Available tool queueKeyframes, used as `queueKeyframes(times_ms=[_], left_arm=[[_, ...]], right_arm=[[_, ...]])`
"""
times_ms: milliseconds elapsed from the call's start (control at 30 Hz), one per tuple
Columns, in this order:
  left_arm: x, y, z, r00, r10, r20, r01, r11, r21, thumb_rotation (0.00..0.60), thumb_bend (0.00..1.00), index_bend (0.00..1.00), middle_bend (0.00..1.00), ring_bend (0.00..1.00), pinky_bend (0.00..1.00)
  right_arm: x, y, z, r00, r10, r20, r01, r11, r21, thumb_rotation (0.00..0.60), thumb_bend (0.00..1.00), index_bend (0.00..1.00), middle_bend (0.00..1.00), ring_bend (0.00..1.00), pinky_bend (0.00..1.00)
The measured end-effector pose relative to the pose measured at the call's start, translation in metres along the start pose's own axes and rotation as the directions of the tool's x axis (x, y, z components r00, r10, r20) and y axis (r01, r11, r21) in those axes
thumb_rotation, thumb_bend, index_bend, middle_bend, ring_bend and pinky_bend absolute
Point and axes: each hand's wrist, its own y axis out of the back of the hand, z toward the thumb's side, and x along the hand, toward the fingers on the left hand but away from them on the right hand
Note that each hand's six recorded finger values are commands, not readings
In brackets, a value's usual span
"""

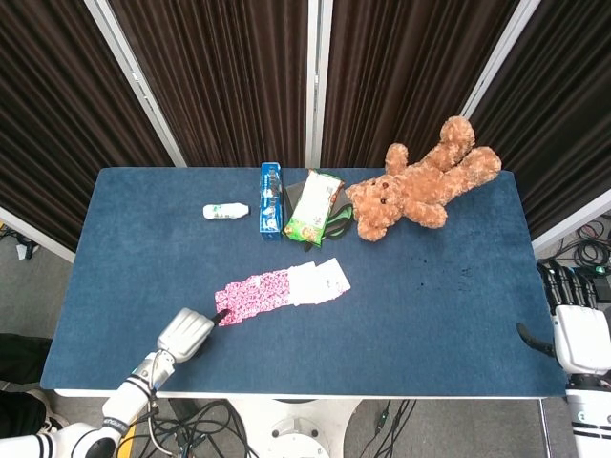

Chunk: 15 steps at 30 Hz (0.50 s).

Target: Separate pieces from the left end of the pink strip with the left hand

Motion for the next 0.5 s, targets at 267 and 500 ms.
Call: queueKeyframes(times_ms=[267, 500], left_arm=[[0.004, -0.003, -0.009, 0.999, -0.015, -0.036, 0.015, 1.000, 0.003, 0.600, 0.55, 0.13, 0.85, 0.87, 0.86], [0.012, -0.004, -0.006, 0.999, -0.021, -0.026, 0.021, 1.000, 0.007, 0.600, 0.56, 0.13, 0.85, 0.87, 0.86]], right_arm=[[-0.001, -0.001, -0.005, 1.000, 0.002, 0.008, -0.002, 1.000, -0.001, 0.600, 0.13, 0.00, 0.00, 0.00, 0.00], [-0.001, -0.003, -0.005, 1.000, 0.005, 0.010, -0.005, 1.000, 0.003, 0.600, 0.13, 0.00, 0.00, 0.00, 0.00]])
